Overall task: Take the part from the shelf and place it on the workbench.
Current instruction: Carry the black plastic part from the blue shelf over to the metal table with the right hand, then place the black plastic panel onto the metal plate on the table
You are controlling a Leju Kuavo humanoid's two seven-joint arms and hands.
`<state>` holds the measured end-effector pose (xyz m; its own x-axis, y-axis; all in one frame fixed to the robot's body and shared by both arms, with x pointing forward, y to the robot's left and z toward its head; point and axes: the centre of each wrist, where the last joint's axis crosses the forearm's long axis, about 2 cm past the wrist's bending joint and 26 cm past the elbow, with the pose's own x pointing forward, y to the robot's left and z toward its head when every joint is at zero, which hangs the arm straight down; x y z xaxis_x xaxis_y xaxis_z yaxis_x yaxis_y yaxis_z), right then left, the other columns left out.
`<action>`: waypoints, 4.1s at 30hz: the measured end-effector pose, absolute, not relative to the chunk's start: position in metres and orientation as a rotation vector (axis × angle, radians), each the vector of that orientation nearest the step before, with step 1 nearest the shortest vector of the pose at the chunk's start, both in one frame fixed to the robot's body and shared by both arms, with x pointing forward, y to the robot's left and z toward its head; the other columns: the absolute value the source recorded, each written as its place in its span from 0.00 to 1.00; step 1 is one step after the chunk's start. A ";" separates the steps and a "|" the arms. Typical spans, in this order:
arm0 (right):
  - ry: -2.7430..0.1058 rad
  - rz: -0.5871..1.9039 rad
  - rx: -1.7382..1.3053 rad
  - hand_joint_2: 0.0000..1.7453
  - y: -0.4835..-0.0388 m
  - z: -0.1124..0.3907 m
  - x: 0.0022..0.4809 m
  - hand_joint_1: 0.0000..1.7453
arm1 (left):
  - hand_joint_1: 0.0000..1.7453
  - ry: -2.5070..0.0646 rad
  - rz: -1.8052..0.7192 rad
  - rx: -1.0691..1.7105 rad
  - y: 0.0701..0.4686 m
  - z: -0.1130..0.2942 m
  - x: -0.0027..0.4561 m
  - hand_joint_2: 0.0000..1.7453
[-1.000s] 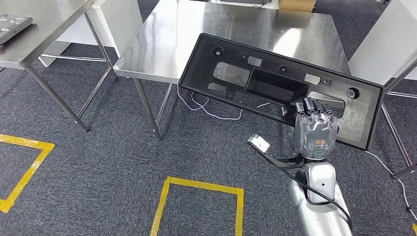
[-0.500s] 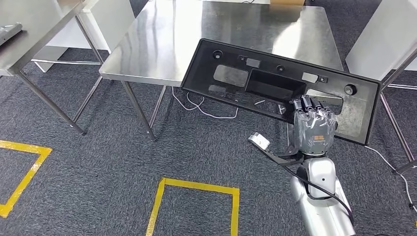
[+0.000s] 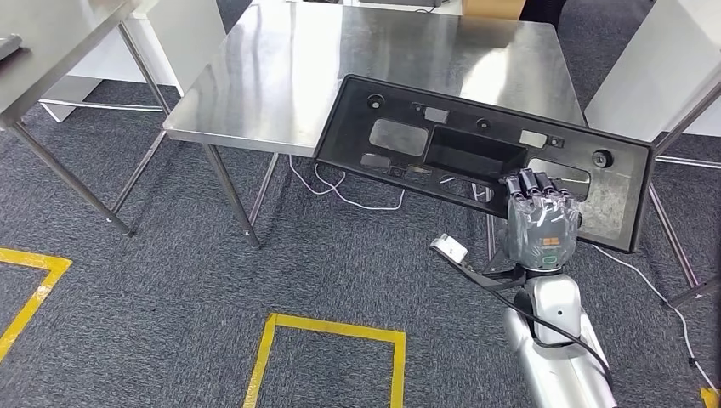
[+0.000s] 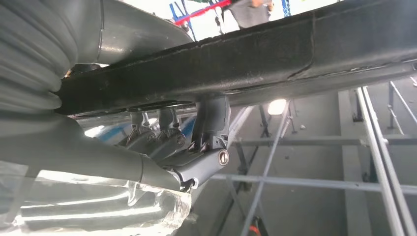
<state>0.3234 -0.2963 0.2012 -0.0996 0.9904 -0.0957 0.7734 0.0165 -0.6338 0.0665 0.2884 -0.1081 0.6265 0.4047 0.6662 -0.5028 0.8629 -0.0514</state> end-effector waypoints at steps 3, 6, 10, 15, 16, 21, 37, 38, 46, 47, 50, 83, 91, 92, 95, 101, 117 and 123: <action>-1.917 0.804 -1.801 1.00 -0.299 0.198 0.322 1.00 | 0.00 -0.727 0.523 0.142 0.287 -0.108 0.067 1.00; -1.911 0.817 -1.797 1.00 -0.300 0.195 0.321 1.00 | 0.00 -0.725 0.523 0.140 0.286 -0.108 0.067 1.00; -1.914 0.820 -1.796 1.00 -0.301 0.195 0.321 1.00 | 0.00 -0.726 0.522 0.141 0.287 -0.108 0.067 1.00; -1.914 0.820 -1.796 1.00 -0.303 0.196 0.321 1.00 | 0.00 -0.729 0.513 0.137 0.286 -0.108 0.068 1.00; -1.913 0.818 -1.796 1.00 -0.303 0.196 0.321 1.00 | 0.00 -0.730 0.512 0.136 0.286 -0.108 0.069 1.00; -1.906 0.820 -1.790 1.00 -0.303 0.194 0.320 1.00 | 0.00 -0.728 0.504 0.134 0.285 -0.108 0.068 1.00; -1.861 0.863 -1.802 1.00 -0.306 0.184 0.301 1.00 | 0.00 -0.729 0.480 0.117 0.284 -0.107 0.072 1.00; -1.859 0.862 -1.806 1.00 -0.307 0.185 0.300 1.00 | 0.00 -0.729 0.480 0.115 0.283 -0.107 0.072 1.00; -1.844 0.857 -1.825 1.00 -0.311 0.191 0.292 1.00 | 0.00 -0.736 0.473 0.105 0.282 -0.107 0.075 1.00; -1.843 0.859 -1.824 1.00 -0.310 0.191 0.291 1.00 | 0.00 -0.736 0.473 0.103 0.282 -0.107 0.075 1.00; -1.837 0.866 -1.817 1.00 -0.309 0.189 0.289 1.00 | 0.00 -0.733 0.472 0.102 0.281 -0.107 0.074 1.00; -1.800 0.868 -1.813 1.00 -0.309 0.187 0.279 1.00 | 0.00 -0.730 0.458 0.104 0.283 -0.107 0.072 1.00; -1.803 0.863 -1.811 1.00 -0.307 0.188 0.279 1.00 | 0.00 -0.737 0.456 0.114 0.288 -0.107 0.073 1.00; -1.804 0.863 -1.812 1.00 -0.306 0.189 0.279 1.00 | 0.00 -0.737 0.456 0.114 0.288 -0.107 0.073 1.00; -1.802 0.865 -1.812 1.00 -0.307 0.188 0.277 1.00 | 0.00 -0.739 0.456 0.113 0.287 -0.107 0.073 1.00; -1.787 0.883 -1.800 1.00 -0.308 0.182 0.273 1.00 | 0.00 -0.735 0.451 0.107 0.284 -0.107 0.072 1.00; -1.783 0.888 -1.798 1.00 -0.307 0.184 0.271 1.00 | 0.00 -0.731 0.444 0.107 0.284 -0.108 0.070 1.00; -1.789 0.887 -1.801 1.00 -0.307 0.187 0.273 1.00 | 0.00 -0.734 0.441 0.105 0.284 -0.107 0.071 1.00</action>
